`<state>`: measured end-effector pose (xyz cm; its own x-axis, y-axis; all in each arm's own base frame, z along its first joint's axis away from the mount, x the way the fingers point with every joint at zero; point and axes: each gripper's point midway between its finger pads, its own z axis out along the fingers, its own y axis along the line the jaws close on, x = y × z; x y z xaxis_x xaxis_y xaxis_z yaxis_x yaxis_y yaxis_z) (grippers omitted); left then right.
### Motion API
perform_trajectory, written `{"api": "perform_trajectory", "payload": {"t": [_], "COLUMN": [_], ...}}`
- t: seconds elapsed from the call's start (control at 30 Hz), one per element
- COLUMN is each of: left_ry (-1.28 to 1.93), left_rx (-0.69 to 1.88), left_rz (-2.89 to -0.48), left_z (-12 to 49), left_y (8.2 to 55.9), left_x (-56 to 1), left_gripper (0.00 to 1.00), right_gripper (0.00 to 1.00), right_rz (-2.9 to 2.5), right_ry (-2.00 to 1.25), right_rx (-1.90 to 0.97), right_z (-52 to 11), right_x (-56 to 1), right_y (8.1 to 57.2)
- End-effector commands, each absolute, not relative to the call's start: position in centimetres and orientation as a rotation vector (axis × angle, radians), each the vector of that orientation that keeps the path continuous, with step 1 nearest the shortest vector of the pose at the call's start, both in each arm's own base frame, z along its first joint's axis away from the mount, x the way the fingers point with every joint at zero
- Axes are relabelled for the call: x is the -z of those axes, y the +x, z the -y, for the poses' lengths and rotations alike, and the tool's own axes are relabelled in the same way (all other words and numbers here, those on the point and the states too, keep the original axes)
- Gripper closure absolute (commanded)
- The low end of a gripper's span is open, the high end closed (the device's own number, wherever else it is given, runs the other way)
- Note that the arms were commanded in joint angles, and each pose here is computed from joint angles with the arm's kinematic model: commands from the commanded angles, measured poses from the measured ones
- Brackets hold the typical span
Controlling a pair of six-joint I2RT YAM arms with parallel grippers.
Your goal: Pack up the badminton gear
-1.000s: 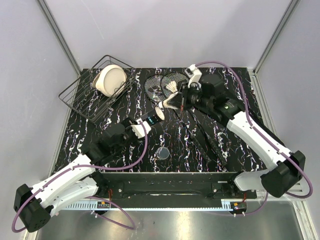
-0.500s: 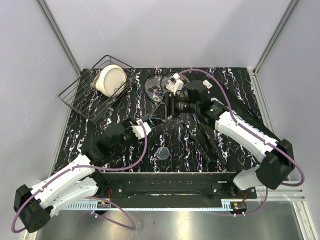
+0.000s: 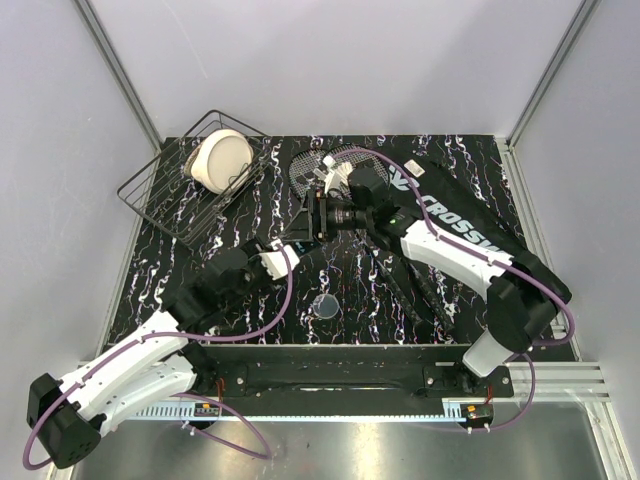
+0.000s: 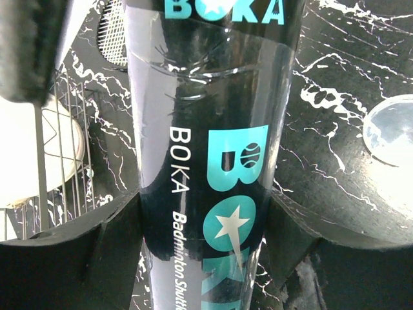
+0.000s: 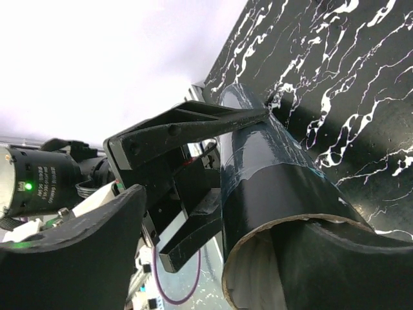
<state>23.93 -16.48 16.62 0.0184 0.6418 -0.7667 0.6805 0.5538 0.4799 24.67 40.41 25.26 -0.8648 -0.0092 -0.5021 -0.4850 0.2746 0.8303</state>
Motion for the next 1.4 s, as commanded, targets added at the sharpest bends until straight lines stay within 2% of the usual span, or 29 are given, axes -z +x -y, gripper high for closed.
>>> {"api": "perform_trajectory", "payload": {"t": [0.0,0.17,0.23,0.37,0.4,0.47,0.5,0.57,0.6,0.67,0.7,0.8,1.0,1.23,1.37], "left_ry": [0.962,0.906,0.908,0.9,0.898,0.892,0.894,0.885,0.885,0.888,0.883,0.891,0.891,0.895,0.891], "left_rx": [0.073,-0.026,-0.028,-0.025,-0.024,-0.018,-0.015,-0.012,-0.006,0.003,0.008,0.015,0.04,0.063,0.06], "left_rz": [-1.489,-1.582,-1.593,-1.592,-1.59,-1.578,-1.574,-1.565,-1.562,-1.556,-1.553,-1.552,-1.538,-1.528,-1.525], "left_z": [18.0,16.5,16.6,16.6,16.5,16.6,16.6,16.5,16.6,16.7,16.8,16.9,17.2,17.6,17.5], "left_y": [25.6,26.9,26.9,26.9,26.9,26.8,26.8,26.7,26.7,26.6,26.6,26.5,26.3,26.1,26.1], "left_x": [-23.2,-22.3,-22.1,-22.2,-22.3,-22.6,-22.6,-22.9,-22.9,-23.0,-23.1,-23.0,-23.2,-23.4,-23.5], "left_gripper": [1.0,1.0,1.0,1.0,1.0,1.0,1.0,1.0,1.0,1.0,1.0,1.0,1.0,1.0,1.0], "right_gripper": [0.16,0.09,0.0,0.0,0.0,0.0,0.0,0.0,0.0,0.0,0.0,0.0,0.0,0.0,0.0], "right_rz": [-1.947,-1.996,-2.003,-2.071,-2.038,-2.106,-2.064,-2.166,-2.156,-2.228,-2.203,-2.216,-2.243,-2.184,-2.117], "right_ry": [-0.35,0.167,0.269,0.402,0.486,0.615,0.698,0.745,0.741,0.714,0.726,0.714,0.63,0.555,0.548], "right_rx": [-1.595,-1.251,-1.133,-0.854,-0.729,-0.509,-0.377,-0.149,-0.089,0.016,0.032,0.081,0.011,0.025,0.066], "right_z": [-38.7,-29.3,-27.4,-24.8,-23.6,-21.3,-20.3,-18.6,-19.1,-19.0,-19.6,-20.2,-22.6,-23.8,-23.7], "right_x": [-31.1,-28.7,-28.1,-25.8,-25.7,-23.1,-23.1,-20.5,-20.2,-18.3,-17.9,-15.6,-11.5,-11.3,-13.6], "right_y": [26.7,35.4,37.6,41.2,43.6,44.8,47.6,47.9,50.4,51.0,53.0,55.0,57.1,58.2,57.7]}}
